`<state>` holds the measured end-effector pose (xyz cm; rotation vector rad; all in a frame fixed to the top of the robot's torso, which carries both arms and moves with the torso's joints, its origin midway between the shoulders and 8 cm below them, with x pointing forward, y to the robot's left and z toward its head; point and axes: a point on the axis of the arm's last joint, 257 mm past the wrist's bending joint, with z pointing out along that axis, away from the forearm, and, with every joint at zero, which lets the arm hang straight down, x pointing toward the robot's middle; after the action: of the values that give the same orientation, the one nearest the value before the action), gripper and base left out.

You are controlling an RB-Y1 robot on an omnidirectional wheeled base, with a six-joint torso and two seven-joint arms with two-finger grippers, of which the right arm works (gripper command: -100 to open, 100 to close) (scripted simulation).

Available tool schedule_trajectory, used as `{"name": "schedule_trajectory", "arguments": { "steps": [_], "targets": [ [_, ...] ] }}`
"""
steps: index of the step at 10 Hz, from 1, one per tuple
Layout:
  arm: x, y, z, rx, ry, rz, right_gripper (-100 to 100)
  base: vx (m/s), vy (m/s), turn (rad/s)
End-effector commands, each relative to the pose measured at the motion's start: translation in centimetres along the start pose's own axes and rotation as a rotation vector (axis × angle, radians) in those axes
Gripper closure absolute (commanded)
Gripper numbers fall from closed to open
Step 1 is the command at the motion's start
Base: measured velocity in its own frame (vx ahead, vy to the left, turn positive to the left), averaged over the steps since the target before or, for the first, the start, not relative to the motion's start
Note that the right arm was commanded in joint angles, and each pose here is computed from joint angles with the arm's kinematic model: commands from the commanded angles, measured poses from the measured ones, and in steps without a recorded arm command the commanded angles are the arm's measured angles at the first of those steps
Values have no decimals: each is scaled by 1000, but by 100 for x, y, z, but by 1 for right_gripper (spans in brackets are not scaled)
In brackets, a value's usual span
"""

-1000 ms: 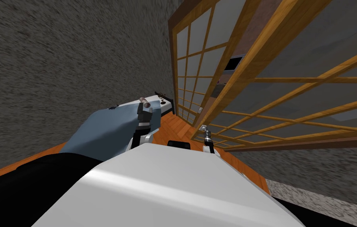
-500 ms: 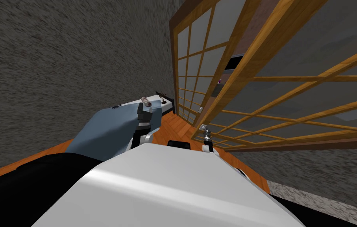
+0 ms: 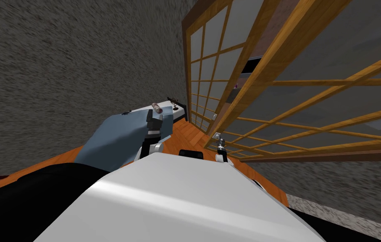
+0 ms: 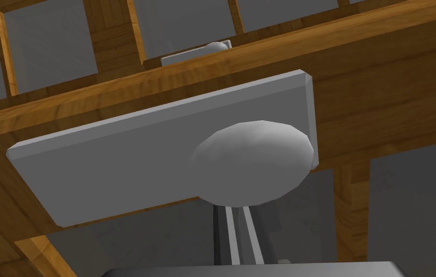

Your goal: Pull the door open

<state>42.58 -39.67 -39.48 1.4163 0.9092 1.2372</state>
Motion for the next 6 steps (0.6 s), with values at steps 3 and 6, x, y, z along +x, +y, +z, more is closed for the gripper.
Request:
{"name": "schedule_trajectory", "arguments": {
  "steps": [3, 6],
  "targets": [
    [243, 19, 58, -16, 31, 71, 100, -9, -2, -1],
    [28, 13, 24, -1, -16, 142, -100, -44, -5, 54]
  ]
}}
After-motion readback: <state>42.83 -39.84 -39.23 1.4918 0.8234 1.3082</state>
